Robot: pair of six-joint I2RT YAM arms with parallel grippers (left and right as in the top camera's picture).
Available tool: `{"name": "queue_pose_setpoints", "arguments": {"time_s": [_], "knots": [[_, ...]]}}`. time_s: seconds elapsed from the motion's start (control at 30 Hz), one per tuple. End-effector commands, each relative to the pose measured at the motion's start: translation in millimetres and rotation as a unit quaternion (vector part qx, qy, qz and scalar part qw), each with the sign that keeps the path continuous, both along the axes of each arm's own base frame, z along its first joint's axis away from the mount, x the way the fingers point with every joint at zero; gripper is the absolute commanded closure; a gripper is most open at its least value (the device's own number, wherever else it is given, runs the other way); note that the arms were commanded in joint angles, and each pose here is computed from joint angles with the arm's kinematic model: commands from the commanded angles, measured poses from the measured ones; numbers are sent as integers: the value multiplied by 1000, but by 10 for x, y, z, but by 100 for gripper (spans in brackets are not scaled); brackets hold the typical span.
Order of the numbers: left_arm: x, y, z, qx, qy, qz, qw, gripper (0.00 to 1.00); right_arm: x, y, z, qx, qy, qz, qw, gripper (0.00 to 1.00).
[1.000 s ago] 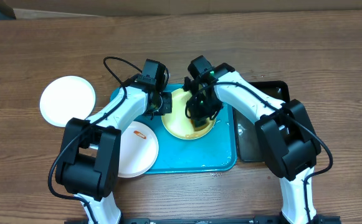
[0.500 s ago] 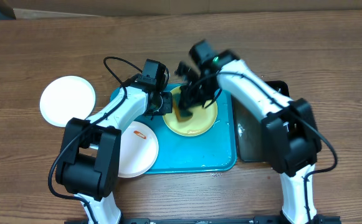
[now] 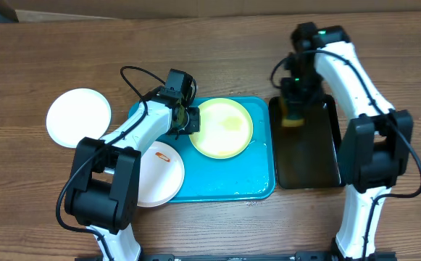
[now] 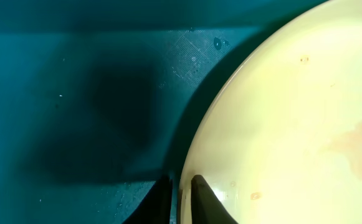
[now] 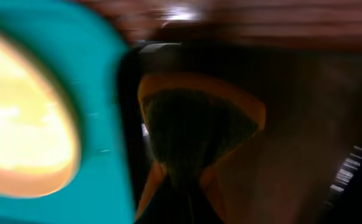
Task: Clean dirty plates on tray and stack at the side
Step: 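Return the sponge to the black tray, then release the sponge and raise the right gripper to the side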
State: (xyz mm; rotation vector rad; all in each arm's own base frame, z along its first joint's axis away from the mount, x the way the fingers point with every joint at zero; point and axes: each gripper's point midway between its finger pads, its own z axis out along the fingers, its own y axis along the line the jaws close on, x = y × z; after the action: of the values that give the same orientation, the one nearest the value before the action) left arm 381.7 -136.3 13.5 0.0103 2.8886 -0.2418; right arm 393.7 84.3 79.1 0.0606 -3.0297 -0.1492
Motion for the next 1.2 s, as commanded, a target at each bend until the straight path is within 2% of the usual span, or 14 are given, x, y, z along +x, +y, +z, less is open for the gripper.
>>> {"name": "queue_pose_setpoints", "arguments": {"time_s": [0.0, 0.13, 0.17, 0.27, 0.43, 0.67, 0.77, 0.8, 0.87, 0.93, 0.97, 1.0, 1.17], "knots": [[46, -8, 17, 2, -5, -1, 1000, 85, -4, -290, -46, -42, 0, -32, 999, 96], [46, -8, 17, 2, -5, 0, 1000, 83, -65, -436, -201, -59, 11, -41, 997, 96], [46, -8, 17, 2, -5, 0, 1000, 79, -79, -449, -268, -61, 12, -41, 997, 96], [45, -7, 16, 2, -5, -1, 1000, 74, -84, -446, -303, -61, 12, -41, 997, 86], [25, 0, 7, 3, -1, 0, 1000, 74, 19, -459, -307, -60, -8, -44, 997, 67], [-25, -21, -33, 5, 6, -2, 1000, 77, 296, -562, -76, -53, -56, -62, 995, 60], [-42, -45, -78, 6, 10, -6, 1000, 74, 505, -702, 87, -49, -94, -95, 990, 36], [-47, -56, -103, 7, 12, -7, 1000, 73, 569, -775, 138, -49, -106, -116, 986, 33], [-56, -70, -144, 8, 15, -10, 1000, 77, 665, -954, 209, -46, -123, -163, 978, 30], [-60, -72, -156, 9, 17, -10, 1000, 92, 688, -1128, 218, -41, -126, -205, 970, 20], [-57, -73, -152, 8, 16, -10, 1000, 96, 677, -1199, 213, -40, -124, -218, 967, 12], [-47, -73, -144, 8, 15, -10, 1000, 96, 662, -1272, 201, -41, -122, -227, 965, 0], [90, 33, 65, 24, 3, 3, 1000, 96, 648, -1503, 202, -44, -123, -251, 959, 0]]}}
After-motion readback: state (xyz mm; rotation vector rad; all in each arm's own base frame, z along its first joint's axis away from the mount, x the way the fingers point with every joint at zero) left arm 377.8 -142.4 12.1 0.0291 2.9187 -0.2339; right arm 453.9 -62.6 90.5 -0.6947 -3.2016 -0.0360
